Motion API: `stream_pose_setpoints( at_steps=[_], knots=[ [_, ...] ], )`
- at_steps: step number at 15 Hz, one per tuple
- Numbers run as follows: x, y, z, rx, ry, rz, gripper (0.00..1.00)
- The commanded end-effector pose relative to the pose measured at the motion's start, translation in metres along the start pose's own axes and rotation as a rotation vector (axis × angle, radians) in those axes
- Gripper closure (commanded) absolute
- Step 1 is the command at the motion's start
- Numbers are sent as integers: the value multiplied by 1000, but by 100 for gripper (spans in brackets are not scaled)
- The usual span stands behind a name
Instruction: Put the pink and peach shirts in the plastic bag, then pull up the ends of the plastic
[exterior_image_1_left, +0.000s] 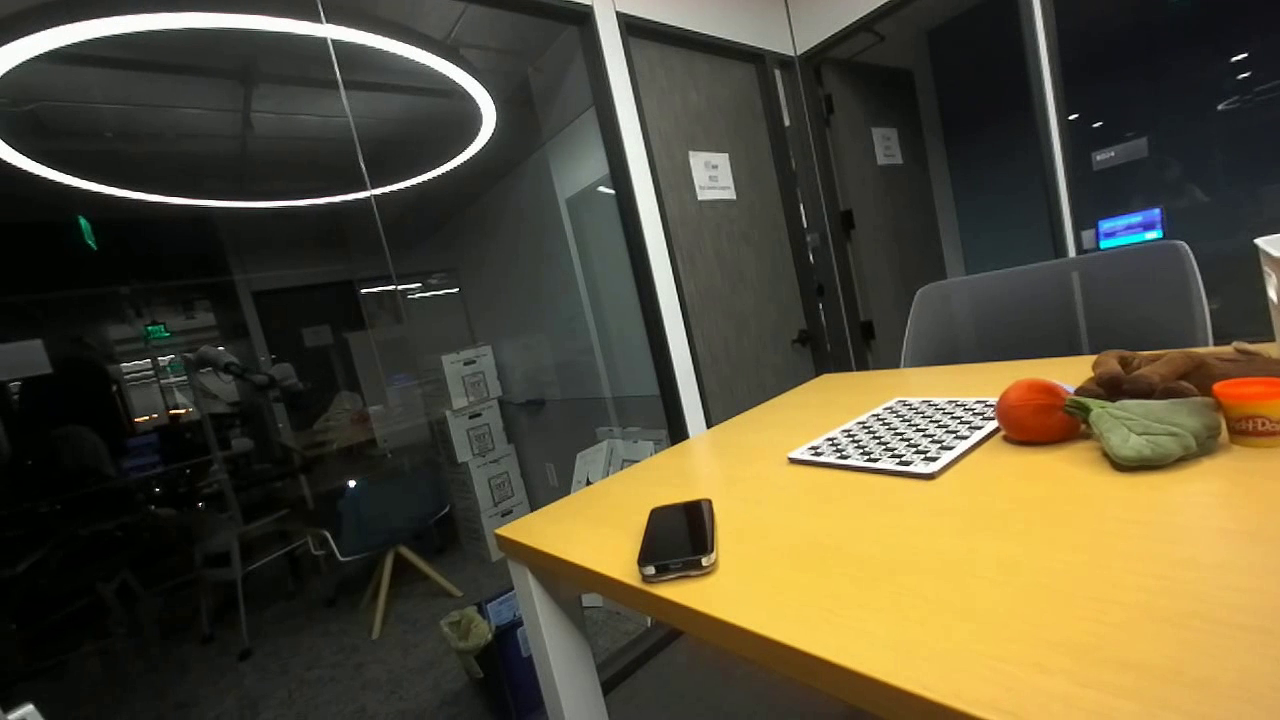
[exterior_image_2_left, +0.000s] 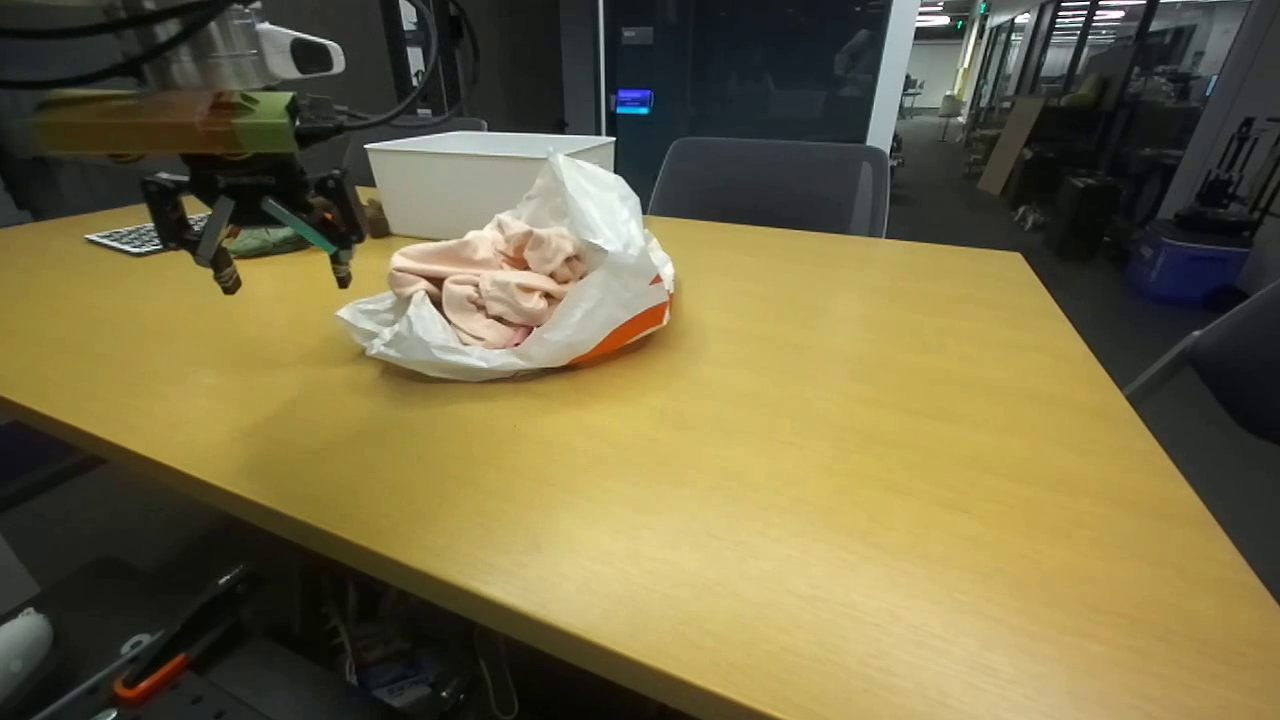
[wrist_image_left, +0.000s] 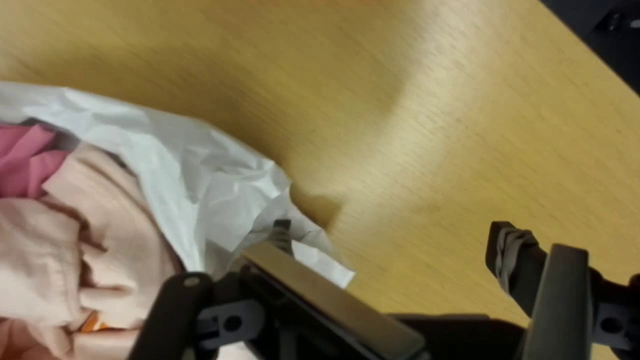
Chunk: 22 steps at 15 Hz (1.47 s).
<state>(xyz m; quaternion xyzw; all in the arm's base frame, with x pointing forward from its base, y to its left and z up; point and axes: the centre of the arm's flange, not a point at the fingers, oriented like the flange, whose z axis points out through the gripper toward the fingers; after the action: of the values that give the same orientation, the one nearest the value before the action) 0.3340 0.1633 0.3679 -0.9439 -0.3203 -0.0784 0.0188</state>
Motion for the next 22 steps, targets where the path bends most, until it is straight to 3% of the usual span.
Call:
stream_pose_setpoints(
  at_steps=[1,4,8,15,18,22],
  knots=[
    [-5,27,2,-104,64,40,0],
    [-7,38,23,-140,47,85,0],
    [-1,44,46,-106,17,93,0],
    [6,126,57,-157,-47,121,0],
    [11,147,53,-135,-49,128,0],
    [20,141,44,-35,-10,100,0]
  ],
)
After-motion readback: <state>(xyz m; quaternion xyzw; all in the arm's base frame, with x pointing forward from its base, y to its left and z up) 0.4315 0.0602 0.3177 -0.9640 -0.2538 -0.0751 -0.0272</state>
